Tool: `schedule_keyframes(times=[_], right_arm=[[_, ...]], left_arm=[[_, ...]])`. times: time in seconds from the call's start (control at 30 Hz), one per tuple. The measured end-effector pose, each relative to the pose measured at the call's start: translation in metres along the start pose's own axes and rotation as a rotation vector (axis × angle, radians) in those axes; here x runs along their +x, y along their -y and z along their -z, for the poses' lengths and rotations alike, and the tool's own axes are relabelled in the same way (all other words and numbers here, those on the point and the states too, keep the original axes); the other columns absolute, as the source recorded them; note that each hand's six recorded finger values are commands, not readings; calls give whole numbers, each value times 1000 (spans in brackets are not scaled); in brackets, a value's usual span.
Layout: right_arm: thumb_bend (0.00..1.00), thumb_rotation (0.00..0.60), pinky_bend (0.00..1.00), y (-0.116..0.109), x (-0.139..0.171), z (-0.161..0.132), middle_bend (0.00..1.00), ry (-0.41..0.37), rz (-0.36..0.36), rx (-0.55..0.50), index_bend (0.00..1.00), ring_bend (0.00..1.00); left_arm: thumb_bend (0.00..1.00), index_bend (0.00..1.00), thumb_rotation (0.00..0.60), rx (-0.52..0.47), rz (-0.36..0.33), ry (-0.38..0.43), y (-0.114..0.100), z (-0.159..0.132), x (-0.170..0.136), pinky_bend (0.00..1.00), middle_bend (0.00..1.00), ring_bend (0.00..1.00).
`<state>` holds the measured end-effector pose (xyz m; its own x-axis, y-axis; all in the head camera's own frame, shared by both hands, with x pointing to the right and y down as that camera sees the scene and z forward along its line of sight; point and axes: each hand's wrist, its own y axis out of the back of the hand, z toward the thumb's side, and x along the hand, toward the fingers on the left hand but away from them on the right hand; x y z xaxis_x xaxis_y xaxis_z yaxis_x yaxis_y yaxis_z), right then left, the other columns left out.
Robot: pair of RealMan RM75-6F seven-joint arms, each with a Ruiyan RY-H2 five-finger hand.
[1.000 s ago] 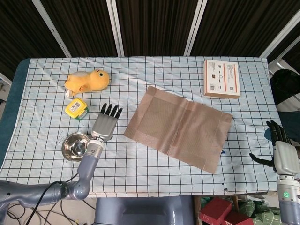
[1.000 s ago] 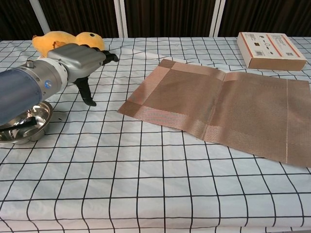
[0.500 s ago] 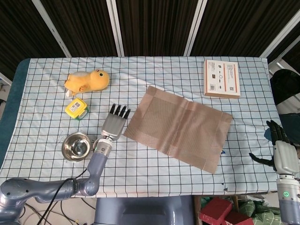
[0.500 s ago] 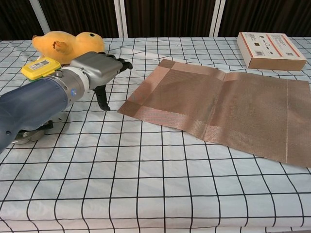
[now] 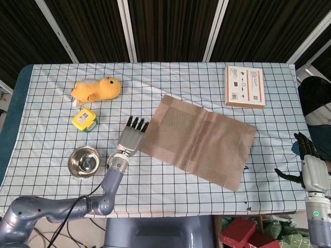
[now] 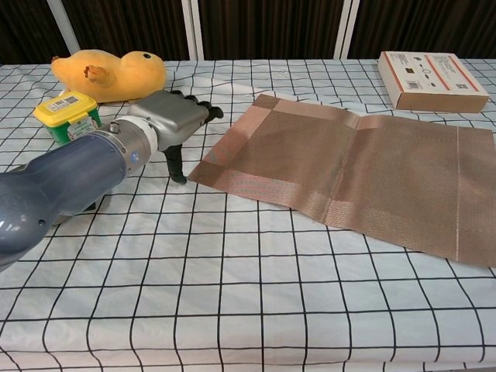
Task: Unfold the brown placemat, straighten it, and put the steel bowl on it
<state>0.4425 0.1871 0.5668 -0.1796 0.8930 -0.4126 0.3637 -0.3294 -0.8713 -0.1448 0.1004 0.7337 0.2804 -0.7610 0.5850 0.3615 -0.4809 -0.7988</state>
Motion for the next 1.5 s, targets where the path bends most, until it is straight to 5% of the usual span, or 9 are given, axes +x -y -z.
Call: schedule_keyframes(times=[1.07,1.5], right_arm=[[63,600,157,0,-1,1,0,14,-6,-23,0,0],[64,600,157,0,-1,1,0,18,-12,-35,0,0]], left_arm=[[237,139,600,22,-14,45,8,-18,5,73,88,3],[374,157,600,10,-44,52,6,-22,8,77,110,3]])
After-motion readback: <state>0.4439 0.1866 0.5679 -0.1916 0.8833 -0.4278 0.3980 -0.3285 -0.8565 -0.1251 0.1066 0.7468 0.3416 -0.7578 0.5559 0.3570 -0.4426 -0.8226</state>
